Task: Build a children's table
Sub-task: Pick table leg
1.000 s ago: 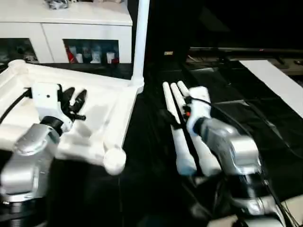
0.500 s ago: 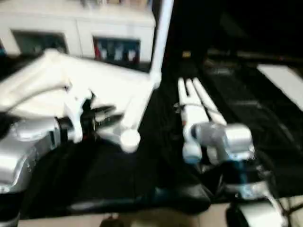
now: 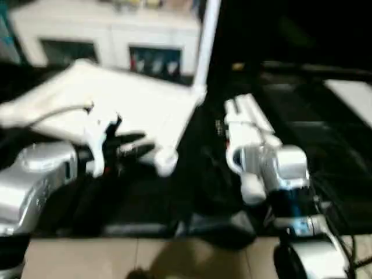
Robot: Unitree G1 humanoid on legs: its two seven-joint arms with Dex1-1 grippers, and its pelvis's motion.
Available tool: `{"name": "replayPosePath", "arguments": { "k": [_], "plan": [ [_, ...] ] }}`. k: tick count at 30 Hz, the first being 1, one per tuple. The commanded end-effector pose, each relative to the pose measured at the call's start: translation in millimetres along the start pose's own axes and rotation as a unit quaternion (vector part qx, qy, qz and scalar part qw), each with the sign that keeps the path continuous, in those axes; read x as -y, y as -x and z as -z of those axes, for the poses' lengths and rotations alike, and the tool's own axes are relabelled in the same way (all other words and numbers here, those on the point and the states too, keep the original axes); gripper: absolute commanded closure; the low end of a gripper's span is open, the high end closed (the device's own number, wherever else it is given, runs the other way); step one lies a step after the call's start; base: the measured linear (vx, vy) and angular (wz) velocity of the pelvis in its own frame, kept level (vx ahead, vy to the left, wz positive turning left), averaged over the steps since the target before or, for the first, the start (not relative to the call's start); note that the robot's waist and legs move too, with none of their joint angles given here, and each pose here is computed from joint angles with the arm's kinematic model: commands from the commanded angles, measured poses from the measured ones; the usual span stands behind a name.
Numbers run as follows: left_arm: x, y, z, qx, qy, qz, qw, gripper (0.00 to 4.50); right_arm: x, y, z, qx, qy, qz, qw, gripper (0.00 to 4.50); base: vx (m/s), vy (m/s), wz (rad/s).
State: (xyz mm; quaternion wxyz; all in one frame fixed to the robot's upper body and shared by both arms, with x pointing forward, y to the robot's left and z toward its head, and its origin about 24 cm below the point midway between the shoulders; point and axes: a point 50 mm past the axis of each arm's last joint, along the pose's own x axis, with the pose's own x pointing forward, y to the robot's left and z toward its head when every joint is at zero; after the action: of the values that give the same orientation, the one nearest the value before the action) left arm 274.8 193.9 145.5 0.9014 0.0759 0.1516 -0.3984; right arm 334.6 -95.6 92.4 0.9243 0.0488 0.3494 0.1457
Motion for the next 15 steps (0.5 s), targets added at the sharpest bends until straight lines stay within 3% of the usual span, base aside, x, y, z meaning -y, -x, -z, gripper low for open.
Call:
{"name": "replayPosePath", "arguments": {
  "k": [1, 6, 15],
  "plan": [
    [1.3, -3, -4.9, 0.005, -0.009, 0.004, 1.000, 2.46, 9.7, 10.6, -16.0, 0.036, -0.010, 0.019, 0.999, 0.00, -0.061, 0.001, 0.10],
    [4.2, -6, -6.3, 0.005, -0.011, 0.014, 1.000, 2.46, 20.7, 9.9, -15.4, 0.025, -0.006, 0.049, 0.998, 0.00, -0.012, 0.000, 0.02],
    [7.4, -9, -2.0, -0.005, -0.011, 0.022, 1.000, 2.46, 31.4, -4.2, 14.2, -0.039, -0.027, 0.045, 0.998, 0.00, 0.000, 0.000, 0.00]
  ]
}}
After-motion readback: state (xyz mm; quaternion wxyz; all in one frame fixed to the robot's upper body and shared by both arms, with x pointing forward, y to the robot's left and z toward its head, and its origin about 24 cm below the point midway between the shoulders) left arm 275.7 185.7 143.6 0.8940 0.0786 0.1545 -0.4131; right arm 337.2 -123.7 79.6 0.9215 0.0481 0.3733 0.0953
